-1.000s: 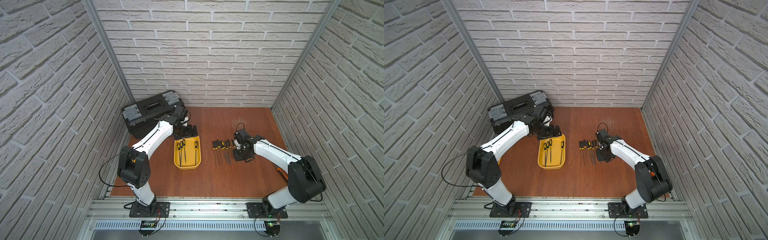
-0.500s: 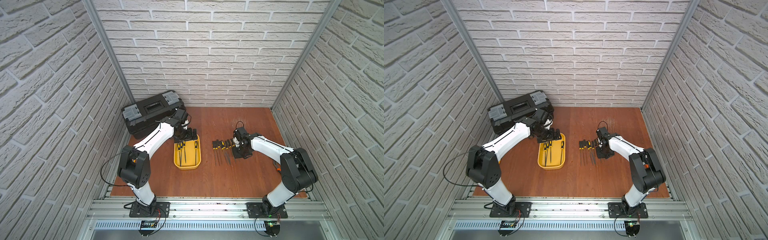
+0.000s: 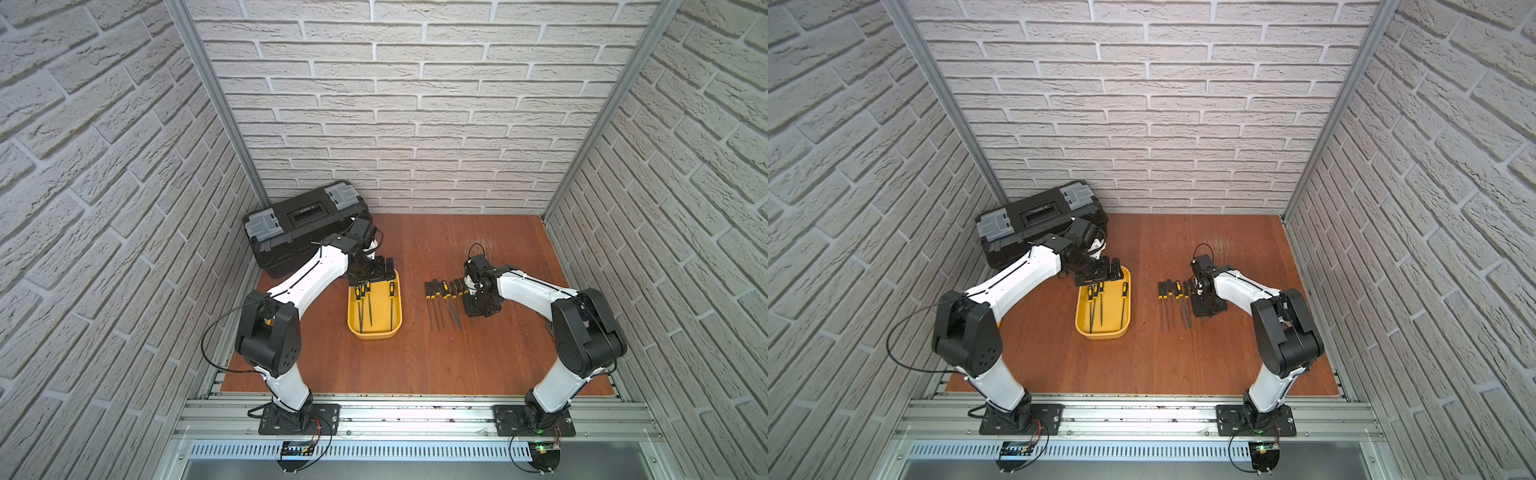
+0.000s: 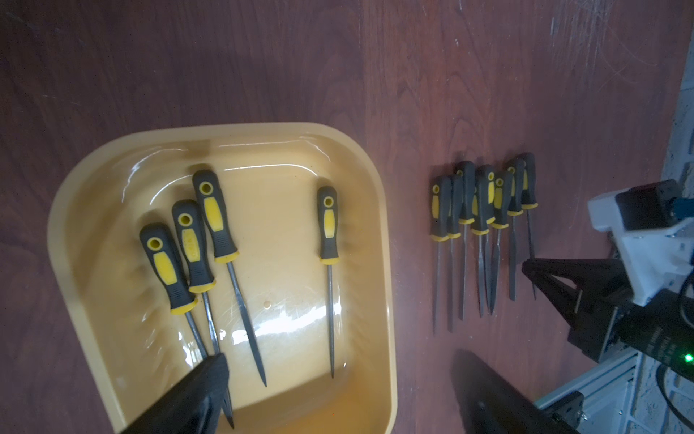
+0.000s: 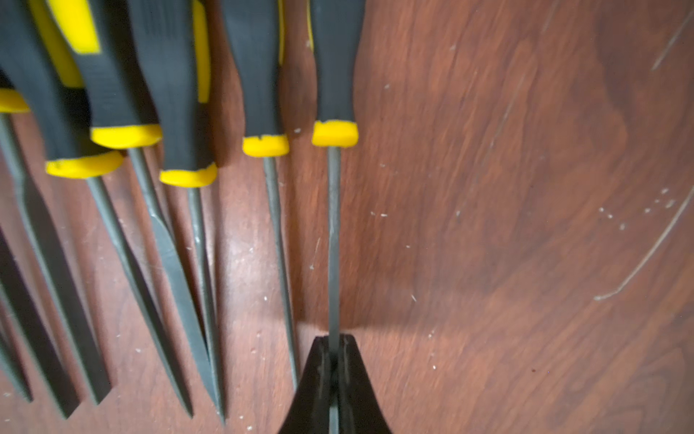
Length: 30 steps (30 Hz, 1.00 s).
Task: Take the file tool out of the storage box
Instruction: Place the file tool at the center of the board, then pick up the file tool from the storage box.
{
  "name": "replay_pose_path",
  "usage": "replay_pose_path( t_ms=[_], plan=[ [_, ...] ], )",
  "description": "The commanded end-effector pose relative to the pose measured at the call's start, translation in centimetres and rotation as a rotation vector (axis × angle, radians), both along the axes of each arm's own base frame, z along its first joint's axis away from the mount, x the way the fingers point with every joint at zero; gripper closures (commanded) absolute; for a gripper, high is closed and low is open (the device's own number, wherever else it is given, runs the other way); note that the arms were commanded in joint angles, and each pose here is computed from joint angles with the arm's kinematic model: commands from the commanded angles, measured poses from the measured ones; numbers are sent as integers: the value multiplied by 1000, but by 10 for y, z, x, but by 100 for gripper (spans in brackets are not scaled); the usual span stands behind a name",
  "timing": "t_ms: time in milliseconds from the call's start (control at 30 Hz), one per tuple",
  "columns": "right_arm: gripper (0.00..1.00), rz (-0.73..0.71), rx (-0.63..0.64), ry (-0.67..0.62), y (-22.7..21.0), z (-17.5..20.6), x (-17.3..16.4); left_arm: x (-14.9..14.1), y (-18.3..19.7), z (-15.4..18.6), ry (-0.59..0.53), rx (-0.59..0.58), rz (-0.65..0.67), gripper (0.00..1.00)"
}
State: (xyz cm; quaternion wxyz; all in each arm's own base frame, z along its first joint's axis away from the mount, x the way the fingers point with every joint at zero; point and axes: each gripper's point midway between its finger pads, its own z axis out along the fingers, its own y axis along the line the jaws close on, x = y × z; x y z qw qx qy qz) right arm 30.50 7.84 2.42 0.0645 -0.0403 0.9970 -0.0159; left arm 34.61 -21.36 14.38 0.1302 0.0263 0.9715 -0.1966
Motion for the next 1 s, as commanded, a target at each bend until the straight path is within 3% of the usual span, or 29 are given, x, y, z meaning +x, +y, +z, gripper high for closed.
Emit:
replay_pose_path(
  t_ms=[0, 333, 600, 767, 900, 967],
  plan=[
    [97, -28, -27, -2, -8, 1, -4, 0, -1, 2, -17, 2, -6, 2],
    [86, -34, 1, 30, -4, -2, -11, -1, -1, 2, -17, 7, -8, 2],
    [82, -42, 17, 34, -2, -3, -14, 1, -4, 1, -13, 9, -12, 2],
    [80, -47, 31, -17, -1, 16, -9, 2, -8, -7, 2, 23, -21, 3],
    [70, -56, 29, -100, -4, 46, -2, 4, -7, -19, 11, 65, -16, 8],
    [60, -58, 54, -134, -1, 60, -1, 5, -6, -25, 16, 89, -15, 10]
  ],
)
